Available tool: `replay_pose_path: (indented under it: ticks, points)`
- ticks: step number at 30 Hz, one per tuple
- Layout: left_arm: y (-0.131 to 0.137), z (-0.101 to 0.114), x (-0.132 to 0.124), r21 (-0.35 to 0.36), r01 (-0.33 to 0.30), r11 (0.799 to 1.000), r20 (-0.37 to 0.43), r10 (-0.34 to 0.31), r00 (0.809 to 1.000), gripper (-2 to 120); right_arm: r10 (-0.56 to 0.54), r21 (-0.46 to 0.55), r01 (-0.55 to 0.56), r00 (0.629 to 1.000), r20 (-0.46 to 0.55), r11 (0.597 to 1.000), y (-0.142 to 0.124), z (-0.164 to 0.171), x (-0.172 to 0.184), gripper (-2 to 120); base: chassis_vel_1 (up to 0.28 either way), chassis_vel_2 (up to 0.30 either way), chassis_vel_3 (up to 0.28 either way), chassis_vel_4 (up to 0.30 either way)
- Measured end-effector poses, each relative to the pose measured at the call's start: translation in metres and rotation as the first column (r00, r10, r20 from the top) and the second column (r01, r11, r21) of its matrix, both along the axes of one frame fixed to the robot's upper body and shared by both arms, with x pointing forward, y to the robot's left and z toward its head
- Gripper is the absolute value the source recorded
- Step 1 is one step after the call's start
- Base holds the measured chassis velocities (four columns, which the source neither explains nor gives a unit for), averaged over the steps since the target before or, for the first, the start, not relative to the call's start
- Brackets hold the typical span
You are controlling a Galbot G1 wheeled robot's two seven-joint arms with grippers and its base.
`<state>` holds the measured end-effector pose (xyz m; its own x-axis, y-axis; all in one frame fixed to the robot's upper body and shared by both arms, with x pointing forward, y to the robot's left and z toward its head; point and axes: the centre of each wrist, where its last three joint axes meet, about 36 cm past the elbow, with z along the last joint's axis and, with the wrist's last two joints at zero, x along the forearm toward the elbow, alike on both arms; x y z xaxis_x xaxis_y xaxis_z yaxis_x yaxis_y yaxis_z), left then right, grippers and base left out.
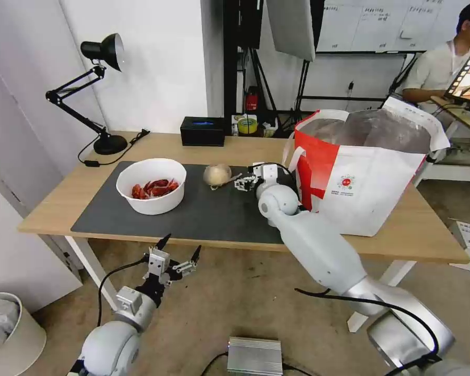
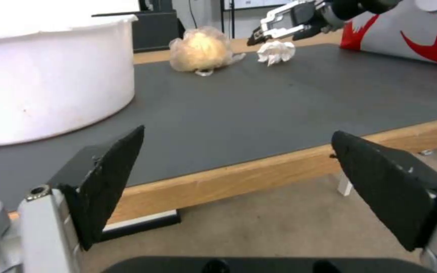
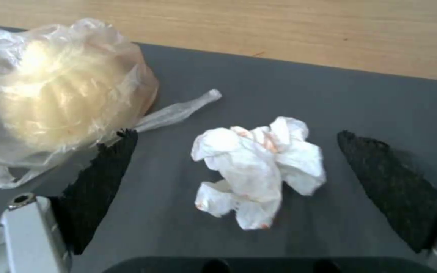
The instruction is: Pick up the trash from the table and place it into the takeout bag.
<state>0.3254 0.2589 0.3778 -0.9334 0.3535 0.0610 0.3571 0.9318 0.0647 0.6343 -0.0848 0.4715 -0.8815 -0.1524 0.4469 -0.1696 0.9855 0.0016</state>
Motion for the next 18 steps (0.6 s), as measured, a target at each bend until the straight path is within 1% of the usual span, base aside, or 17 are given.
replay_pose_path:
  ticks: [7,18]
  points:
    - [0.0,0.0,-0.001,-0.002,-0.001,1.0,0.002,0.001,1.0,100,-0.017,-0.016,0.016,1.0,-0.013,1.0,0.007,-0.005,0.006,100,0.0,0.0,0.0,0.0]
    - [0.0,0.0,-0.001,-0.002,-0.004,1.0,0.005,0.004,1.0,100,-0.041,-0.034,0.04,0.999,-0.027,0.999,0.005,-0.008,0.013,100,0.0,0.0,0.0,0.0]
